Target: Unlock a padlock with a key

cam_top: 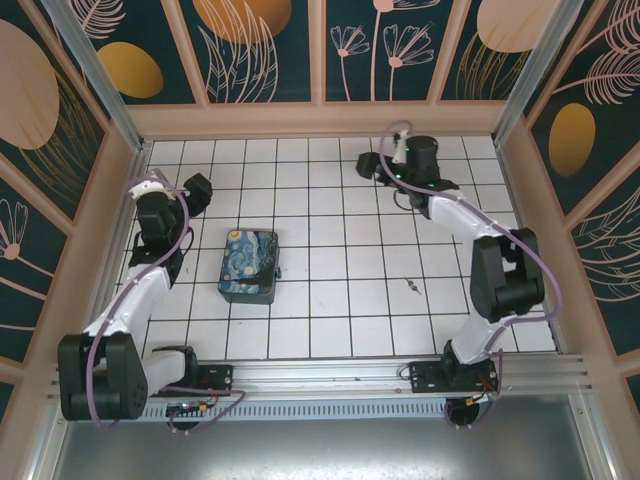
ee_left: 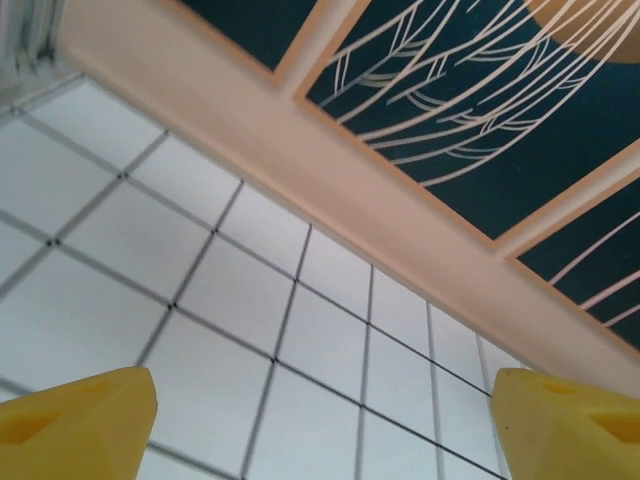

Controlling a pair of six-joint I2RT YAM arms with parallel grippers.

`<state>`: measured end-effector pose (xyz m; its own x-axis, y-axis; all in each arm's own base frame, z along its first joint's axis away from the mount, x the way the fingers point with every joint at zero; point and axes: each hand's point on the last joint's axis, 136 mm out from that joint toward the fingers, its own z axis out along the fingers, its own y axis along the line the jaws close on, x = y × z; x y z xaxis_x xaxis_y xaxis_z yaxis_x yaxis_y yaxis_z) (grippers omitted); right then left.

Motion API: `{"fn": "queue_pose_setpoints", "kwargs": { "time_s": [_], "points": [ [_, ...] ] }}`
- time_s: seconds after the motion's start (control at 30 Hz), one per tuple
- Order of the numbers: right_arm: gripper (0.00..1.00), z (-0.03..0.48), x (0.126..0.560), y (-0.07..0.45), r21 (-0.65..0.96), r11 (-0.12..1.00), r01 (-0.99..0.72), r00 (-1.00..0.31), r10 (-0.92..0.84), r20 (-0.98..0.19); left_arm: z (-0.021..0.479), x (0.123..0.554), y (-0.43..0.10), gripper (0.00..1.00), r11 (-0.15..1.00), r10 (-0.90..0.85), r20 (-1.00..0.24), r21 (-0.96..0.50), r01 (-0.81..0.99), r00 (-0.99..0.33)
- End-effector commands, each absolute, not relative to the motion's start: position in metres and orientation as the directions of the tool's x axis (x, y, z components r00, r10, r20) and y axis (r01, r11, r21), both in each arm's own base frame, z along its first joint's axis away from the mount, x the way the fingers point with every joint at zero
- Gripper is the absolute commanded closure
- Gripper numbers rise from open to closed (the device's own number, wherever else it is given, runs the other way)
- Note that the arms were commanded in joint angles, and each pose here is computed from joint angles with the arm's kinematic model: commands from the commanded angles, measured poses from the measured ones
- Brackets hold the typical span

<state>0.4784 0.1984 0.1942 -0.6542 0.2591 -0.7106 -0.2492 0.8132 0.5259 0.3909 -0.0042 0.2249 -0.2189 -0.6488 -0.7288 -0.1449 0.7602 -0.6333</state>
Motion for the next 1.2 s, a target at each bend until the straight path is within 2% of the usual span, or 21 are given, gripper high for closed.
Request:
{"fn": "queue_pose_setpoints", "kwargs": {
  "time_s": [0.0, 0.13, 0.33, 0.53, 0.8, 1.17],
  "points": [
    [0.12, 0.188, 0.479, 0.245, 0.625, 0.736, -0.259, -0.75, 0.254, -0.61, 0.196, 0.358, -0.01, 0.15, 0.612, -0.788, -0.532, -0.732, -0.299, -0.311],
    [0.16, 0.184, 0.486, 0.294, 0.689, 0.674, -0.266, -0.798, 0.246, -0.549, 0.169, 0.323, -0.013, 0.16, 0.591, -0.802, -0.462, -0.703, -0.396, -0.378],
    [0.17, 0.17, 0.487, 0.356, 0.714, 0.645, -0.274, -0.835, 0.209, -0.509, 0.129, 0.288, -0.032, 0.17, 0.551, -0.815, -0.354, -0.72, -0.422, -0.459],
    [0.2, 0.159, 0.48, 0.381, 0.709, 0.645, -0.284, -0.849, 0.175, -0.499, 0.125, 0.306, -0.04, 0.17, 0.575, -0.79, -0.376, -0.729, -0.371, -0.485],
    [0.19, 0.156, 0.45, 0.352, 0.705, 0.666, -0.245, -0.838, 0.22, -0.499, 0.119, 0.347, -0.084, 0.16, 0.605, -0.718, -0.362, -0.748, -0.274, -0.595],
    [0.19, 0.152, 0.392, 0.288, 0.667, 0.726, -0.165, -0.8, 0.297, -0.521, 0.149, 0.393, -0.201, 0.16, 0.586, -0.597, -0.376, -0.808, -0.064, -0.709]
  ]
}}
